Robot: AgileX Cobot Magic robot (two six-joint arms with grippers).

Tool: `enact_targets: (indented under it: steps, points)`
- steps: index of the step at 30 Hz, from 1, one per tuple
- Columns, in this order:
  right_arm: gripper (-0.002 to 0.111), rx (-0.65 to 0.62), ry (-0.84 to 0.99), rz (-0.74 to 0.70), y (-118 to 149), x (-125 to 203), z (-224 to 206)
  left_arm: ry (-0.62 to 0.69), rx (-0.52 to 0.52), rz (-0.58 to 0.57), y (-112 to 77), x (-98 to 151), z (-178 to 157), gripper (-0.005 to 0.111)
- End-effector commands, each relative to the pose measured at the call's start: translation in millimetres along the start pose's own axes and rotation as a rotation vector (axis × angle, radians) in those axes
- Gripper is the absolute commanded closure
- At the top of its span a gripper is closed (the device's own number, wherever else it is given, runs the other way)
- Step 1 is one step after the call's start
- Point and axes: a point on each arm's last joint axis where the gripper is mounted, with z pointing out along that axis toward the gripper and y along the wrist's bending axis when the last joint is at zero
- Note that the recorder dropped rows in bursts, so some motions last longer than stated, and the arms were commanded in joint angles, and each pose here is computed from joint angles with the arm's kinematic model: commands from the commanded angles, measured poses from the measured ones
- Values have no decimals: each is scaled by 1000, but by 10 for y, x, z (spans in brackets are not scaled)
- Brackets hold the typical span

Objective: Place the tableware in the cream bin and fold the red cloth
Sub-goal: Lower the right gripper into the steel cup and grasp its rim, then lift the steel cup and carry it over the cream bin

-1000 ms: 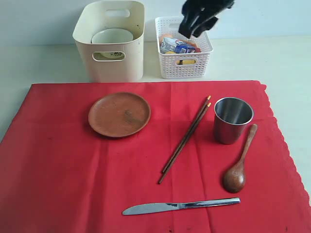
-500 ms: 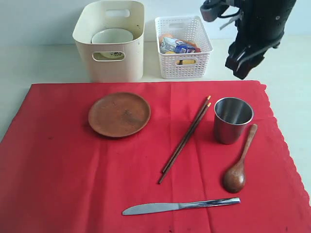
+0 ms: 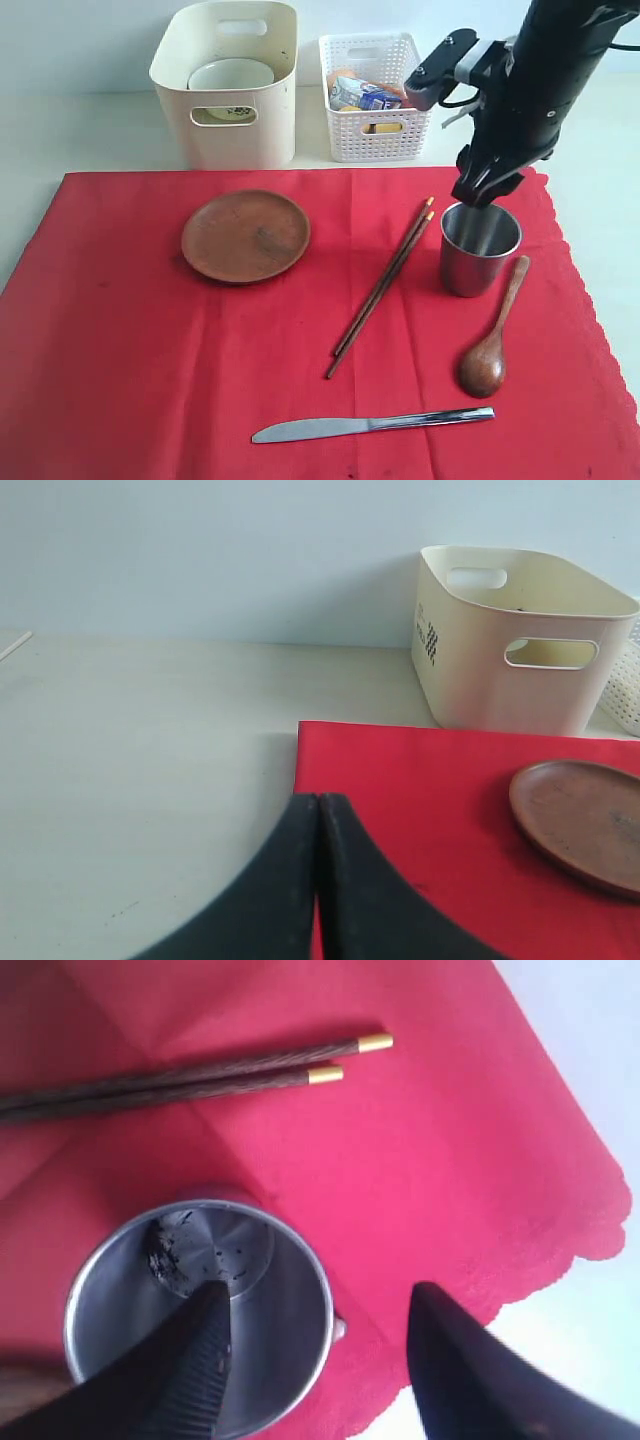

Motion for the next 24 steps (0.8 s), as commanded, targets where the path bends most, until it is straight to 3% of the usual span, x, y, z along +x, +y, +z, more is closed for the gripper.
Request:
enact_targets:
  steps: [1, 12, 14, 20, 24]
  points:
    - [57, -19, 16, 1, -5, -1, 191, -13, -1, -10, 0, -10, -6, 104]
    - [59, -76, 127, -60, 32, 28, 553, -13, -1, -7, 0, -10, -6, 104]
    - [67, -73, 122, -65, 29, 27, 533, -13, -1, -10, 0, -10, -6, 104]
    - [107, -59, 130, -73, -1, 20, 419, -13, -1, -8, 0, -10, -6, 104]
    - [108, -39, 97, -55, -40, -25, 242, -13, -1, -8, 0, -10, -6, 104]
